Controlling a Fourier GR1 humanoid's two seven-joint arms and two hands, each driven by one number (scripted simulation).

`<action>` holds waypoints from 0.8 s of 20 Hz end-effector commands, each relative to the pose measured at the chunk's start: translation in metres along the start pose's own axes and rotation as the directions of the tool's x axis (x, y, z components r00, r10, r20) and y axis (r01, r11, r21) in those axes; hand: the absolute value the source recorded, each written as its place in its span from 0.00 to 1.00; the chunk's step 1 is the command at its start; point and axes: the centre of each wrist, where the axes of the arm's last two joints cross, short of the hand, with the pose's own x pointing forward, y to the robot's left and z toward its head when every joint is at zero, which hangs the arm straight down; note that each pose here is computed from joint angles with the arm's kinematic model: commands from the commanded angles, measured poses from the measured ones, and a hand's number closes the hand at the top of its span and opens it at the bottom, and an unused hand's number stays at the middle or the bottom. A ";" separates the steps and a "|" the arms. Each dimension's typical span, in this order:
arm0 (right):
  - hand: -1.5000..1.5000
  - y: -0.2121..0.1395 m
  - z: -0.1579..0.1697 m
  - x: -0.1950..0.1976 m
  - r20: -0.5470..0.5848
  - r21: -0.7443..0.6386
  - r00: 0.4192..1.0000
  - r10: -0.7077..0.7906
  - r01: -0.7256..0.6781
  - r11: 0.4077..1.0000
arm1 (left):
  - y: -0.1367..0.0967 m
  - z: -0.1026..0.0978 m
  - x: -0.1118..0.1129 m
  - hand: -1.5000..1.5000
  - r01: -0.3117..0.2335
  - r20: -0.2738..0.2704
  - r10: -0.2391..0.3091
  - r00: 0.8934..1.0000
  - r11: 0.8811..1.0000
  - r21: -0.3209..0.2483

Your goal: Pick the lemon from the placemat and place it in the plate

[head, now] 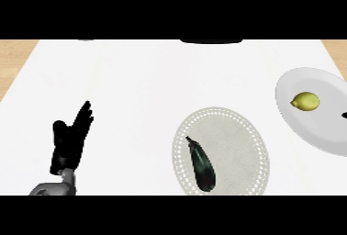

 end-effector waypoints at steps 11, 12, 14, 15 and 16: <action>0.00 0.026 0.003 -0.014 -0.053 -0.065 0.993 0.104 -0.107 0.992 | -0.025 0.003 -0.006 0.50 -0.009 0.003 0.009 1.000 1.000 -0.005; 0.00 0.020 0.010 -0.020 -0.063 -0.065 0.991 0.119 -0.123 0.990 | -0.004 0.010 0.005 0.50 -0.007 0.004 0.007 1.000 1.000 -0.020; 0.00 0.021 0.007 -0.016 -0.060 -0.059 0.992 0.108 -0.111 0.992 | -0.017 -0.005 0.003 0.50 -0.007 0.009 0.007 1.000 1.000 -0.010; 0.00 0.016 0.009 -0.017 -0.058 -0.047 0.992 0.114 -0.117 0.992 | 0.003 -0.002 0.010 0.50 -0.006 0.012 0.006 1.000 1.000 -0.001; 0.00 0.010 0.031 -0.041 -0.096 -0.055 0.988 0.122 -0.128 0.990 | -0.016 0.010 0.001 0.50 -0.008 0.008 0.008 1.000 1.000 -0.005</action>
